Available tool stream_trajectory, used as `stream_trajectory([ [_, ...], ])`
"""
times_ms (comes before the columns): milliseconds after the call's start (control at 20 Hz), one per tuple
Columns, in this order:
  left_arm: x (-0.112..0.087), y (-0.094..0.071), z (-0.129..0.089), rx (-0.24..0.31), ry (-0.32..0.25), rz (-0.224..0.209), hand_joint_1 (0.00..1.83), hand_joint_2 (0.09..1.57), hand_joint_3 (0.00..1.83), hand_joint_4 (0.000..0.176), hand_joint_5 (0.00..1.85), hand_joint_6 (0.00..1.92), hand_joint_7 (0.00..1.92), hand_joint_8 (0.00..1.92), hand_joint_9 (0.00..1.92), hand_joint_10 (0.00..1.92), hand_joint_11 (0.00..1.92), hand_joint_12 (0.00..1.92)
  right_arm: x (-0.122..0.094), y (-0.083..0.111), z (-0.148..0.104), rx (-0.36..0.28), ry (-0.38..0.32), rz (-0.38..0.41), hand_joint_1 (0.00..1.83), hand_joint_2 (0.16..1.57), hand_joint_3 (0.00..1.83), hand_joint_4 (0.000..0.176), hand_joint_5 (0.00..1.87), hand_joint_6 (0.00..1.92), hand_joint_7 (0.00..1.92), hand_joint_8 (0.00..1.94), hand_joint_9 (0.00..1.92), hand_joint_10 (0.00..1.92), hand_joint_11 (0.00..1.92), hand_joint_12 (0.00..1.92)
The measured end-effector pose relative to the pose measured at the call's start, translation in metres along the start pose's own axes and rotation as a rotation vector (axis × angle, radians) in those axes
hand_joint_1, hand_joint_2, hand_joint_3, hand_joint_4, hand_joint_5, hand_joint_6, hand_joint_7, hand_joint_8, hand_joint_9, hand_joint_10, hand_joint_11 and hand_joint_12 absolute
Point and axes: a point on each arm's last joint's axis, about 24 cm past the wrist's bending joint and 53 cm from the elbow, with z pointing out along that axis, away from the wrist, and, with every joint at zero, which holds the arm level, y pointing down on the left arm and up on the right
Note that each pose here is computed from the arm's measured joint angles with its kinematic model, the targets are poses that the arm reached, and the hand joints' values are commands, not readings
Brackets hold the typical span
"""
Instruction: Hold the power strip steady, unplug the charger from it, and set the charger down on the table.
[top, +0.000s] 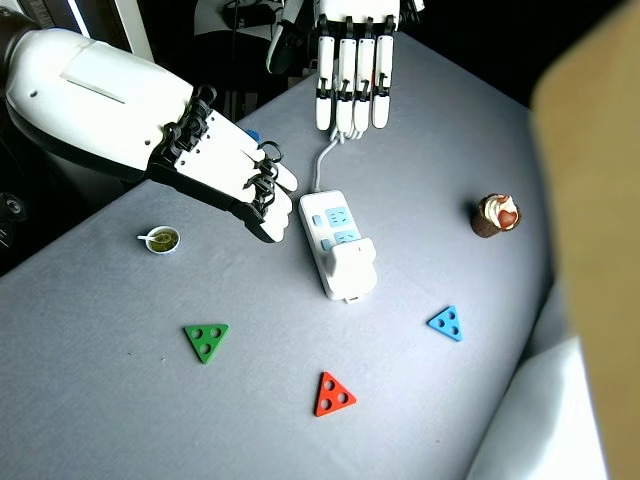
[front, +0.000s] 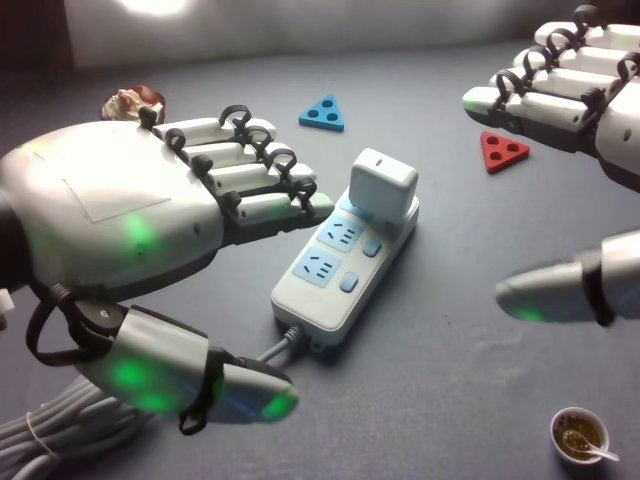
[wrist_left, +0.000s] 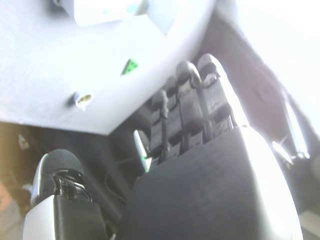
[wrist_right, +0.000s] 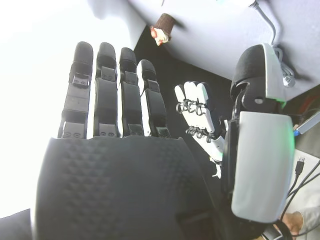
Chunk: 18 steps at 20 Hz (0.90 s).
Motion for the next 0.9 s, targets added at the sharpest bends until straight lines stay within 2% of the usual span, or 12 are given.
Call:
stream_trajectory([
  [300,0.015,-0.002,0.007,-0.004,0.049,-0.018,0.0,0.94,0.01,0.0,0.12,0.0,0.11,0.0,0.07,0.0,0.01,0.03,0.001,0.001,0.0,-0.002,0.002,0.001,0.0,0.9,0.01,0.0,0.06,0.01,0.1,0.01,0.11,0.02,0.08,0.06],
  [500,0.043,-0.001,0.023,0.012,0.109,-0.075,0.0,0.94,0.01,0.0,0.11,0.0,0.1,0.0,0.06,0.0,0.02,0.04,0.0,0.0,0.0,-0.001,0.001,0.001,0.0,0.89,0.0,0.0,0.02,0.0,0.05,0.0,0.06,0.0,0.04,0.04],
  [650,0.043,-0.002,0.03,0.02,0.106,-0.094,0.0,0.95,0.01,0.0,0.11,0.0,0.1,0.0,0.07,0.0,0.02,0.04,0.0,0.0,0.0,-0.001,0.001,0.0,0.02,0.93,0.02,0.0,0.0,0.0,0.0,0.0,0.01,0.0,0.02,0.01],
  [700,0.045,0.002,0.031,0.01,0.114,-0.099,0.0,0.95,0.01,0.0,0.11,0.0,0.1,0.0,0.07,0.0,0.03,0.04,0.0,0.0,0.0,0.0,0.001,0.001,0.09,0.98,0.02,0.0,0.0,0.0,0.0,0.0,0.0,0.0,0.02,0.01],
  [800,0.051,0.007,0.035,-0.004,0.136,-0.101,0.0,0.96,0.01,0.0,0.13,0.01,0.11,0.01,0.09,0.01,0.05,0.05,0.0,0.0,0.0,-0.001,0.001,0.001,0.41,1.02,0.02,0.0,0.0,0.0,0.02,0.0,0.04,0.01,0.07,0.03],
  [900,0.057,0.009,0.038,-0.01,0.153,-0.103,0.0,0.96,0.01,0.0,0.14,0.01,0.12,0.01,0.09,0.01,0.06,0.05,0.0,0.0,0.0,-0.001,0.001,0.001,0.56,1.02,0.01,0.0,0.0,0.0,0.01,0.0,0.04,0.01,0.08,0.04],
])
